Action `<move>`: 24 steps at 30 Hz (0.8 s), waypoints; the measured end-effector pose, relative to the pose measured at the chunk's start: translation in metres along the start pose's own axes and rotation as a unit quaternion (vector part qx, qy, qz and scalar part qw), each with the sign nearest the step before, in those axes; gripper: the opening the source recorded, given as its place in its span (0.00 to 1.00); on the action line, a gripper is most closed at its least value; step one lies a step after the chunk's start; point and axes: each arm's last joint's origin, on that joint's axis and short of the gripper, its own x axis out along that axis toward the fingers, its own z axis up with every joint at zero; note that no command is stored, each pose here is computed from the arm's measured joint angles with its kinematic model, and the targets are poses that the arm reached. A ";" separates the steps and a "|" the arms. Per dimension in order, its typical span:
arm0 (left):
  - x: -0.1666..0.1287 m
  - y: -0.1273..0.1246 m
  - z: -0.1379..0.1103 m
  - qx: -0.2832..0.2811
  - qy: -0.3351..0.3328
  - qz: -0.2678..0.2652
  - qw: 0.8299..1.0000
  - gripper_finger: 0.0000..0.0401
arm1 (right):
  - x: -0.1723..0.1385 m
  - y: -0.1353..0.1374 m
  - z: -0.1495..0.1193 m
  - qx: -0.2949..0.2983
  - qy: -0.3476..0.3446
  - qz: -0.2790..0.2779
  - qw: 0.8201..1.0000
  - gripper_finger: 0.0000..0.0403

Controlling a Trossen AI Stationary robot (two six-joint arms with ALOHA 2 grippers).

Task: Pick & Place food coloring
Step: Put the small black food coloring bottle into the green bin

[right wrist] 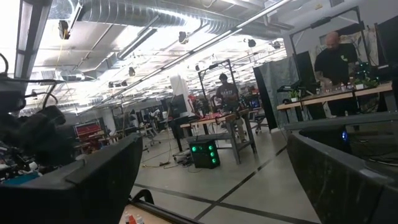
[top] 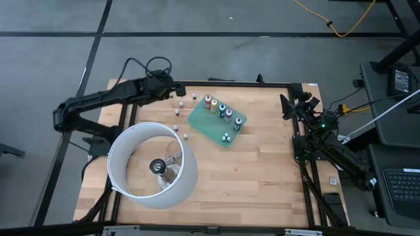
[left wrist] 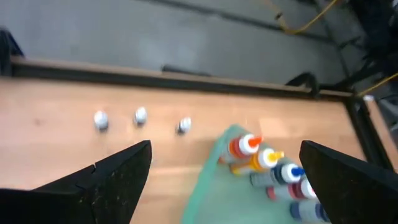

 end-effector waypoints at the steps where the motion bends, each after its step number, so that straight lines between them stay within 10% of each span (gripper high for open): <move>1: 0.002 -0.002 0.000 -0.006 0.014 0.006 1.000 1.00 | 0.000 0.000 0.000 0.000 0.000 0.000 1.000 0.99; 24: 0.030 -0.061 -0.075 -0.048 0.290 0.163 0.942 1.00 | 0.000 0.000 0.000 0.000 0.000 0.000 1.000 0.99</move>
